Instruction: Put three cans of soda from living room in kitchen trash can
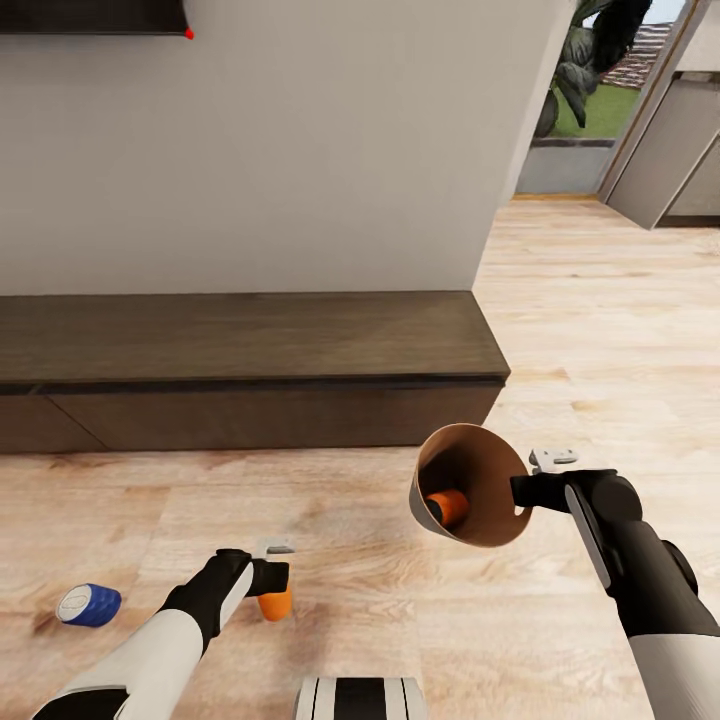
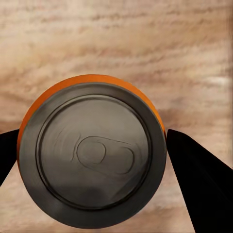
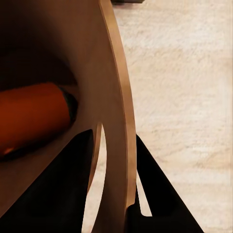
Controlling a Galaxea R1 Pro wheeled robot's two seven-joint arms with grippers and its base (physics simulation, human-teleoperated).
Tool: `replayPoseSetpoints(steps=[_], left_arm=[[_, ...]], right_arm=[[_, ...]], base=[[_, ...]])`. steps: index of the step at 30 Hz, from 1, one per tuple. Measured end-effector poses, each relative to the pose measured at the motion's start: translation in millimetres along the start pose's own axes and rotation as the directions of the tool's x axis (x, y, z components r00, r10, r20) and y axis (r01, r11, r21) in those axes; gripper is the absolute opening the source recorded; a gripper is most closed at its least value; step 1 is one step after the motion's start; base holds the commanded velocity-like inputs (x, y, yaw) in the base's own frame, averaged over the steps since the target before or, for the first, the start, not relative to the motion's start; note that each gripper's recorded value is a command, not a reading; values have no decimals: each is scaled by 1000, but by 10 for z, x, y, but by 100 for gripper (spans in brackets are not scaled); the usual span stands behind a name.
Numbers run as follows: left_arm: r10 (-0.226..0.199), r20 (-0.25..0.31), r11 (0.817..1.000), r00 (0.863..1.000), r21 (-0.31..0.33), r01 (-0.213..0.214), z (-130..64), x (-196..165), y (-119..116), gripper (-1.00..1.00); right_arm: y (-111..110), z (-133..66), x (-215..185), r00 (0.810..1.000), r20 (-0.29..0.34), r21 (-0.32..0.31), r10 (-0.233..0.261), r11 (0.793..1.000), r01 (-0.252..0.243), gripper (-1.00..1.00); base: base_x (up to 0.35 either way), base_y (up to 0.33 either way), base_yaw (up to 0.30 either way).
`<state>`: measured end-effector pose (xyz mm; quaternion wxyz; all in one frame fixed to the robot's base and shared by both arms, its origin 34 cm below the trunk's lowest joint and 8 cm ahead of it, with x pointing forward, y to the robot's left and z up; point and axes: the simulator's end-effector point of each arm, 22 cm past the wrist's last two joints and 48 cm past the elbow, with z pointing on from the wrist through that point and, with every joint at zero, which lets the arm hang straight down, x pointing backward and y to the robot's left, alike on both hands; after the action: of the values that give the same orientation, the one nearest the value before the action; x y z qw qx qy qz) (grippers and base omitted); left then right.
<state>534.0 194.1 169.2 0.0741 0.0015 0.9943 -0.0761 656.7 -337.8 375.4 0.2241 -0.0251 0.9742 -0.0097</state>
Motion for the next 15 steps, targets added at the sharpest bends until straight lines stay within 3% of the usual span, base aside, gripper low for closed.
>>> replayPoseSetpoints(steps=[15], left_arm=[[-1, 0, 1000, 1000, 8, 1, -330, -163, -60, -100]], right_arm=[[-28, -175, -72, 999, -42, 3, 6, 1000, -5, -100]], base=[[0, 0, 0]])
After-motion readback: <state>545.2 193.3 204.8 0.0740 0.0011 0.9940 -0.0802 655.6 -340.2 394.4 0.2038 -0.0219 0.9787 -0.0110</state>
